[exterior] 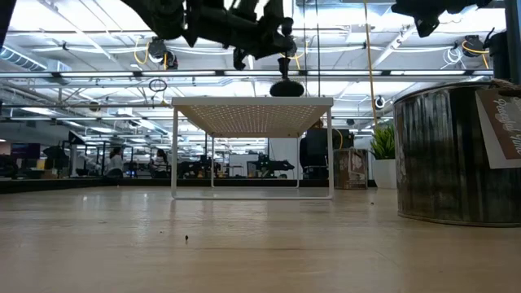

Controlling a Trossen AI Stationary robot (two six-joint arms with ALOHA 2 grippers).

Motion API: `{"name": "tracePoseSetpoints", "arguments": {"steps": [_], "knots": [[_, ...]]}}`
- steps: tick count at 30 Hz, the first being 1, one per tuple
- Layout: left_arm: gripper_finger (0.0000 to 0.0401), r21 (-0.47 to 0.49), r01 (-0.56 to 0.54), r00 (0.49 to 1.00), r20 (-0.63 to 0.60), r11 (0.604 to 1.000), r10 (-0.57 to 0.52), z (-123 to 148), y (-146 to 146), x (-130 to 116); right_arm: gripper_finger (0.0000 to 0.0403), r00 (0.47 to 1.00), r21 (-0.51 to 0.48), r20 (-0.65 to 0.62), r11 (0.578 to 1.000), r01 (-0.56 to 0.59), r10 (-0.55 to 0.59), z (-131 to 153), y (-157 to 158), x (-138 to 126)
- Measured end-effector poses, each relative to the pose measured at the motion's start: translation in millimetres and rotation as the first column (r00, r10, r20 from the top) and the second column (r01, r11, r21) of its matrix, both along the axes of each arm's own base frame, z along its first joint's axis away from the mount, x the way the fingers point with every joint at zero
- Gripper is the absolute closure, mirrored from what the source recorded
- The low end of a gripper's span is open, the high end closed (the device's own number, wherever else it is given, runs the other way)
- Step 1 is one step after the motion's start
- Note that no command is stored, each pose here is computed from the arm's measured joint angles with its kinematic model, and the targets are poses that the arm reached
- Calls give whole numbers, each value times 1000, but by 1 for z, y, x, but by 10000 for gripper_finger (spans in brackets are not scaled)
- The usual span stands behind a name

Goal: Pick & Place candle stick holders
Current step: Put the top black candle holder on the shelf aligned with the other black candle holder

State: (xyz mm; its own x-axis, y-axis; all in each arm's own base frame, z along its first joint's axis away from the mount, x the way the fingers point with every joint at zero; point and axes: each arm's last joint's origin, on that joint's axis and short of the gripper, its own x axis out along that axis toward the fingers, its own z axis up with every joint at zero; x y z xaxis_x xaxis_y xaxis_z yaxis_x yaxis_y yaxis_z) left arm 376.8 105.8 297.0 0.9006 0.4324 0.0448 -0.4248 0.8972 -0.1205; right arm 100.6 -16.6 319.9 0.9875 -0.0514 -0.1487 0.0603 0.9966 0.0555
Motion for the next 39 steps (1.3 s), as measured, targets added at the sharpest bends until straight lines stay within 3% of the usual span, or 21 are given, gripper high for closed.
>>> {"name": "tracePoseSetpoints", "arguments": {"steps": [11,39], "knots": [[388,-24,4,999,-35,1000,-5,-22,9,10,330,1000,2,21,1000,1,-1,-1,0,-1],[388,39,-38,994,-97,999,41,-33,11,14,330,1000,2,23,1000,2,-2,-1,0,-1]]}}
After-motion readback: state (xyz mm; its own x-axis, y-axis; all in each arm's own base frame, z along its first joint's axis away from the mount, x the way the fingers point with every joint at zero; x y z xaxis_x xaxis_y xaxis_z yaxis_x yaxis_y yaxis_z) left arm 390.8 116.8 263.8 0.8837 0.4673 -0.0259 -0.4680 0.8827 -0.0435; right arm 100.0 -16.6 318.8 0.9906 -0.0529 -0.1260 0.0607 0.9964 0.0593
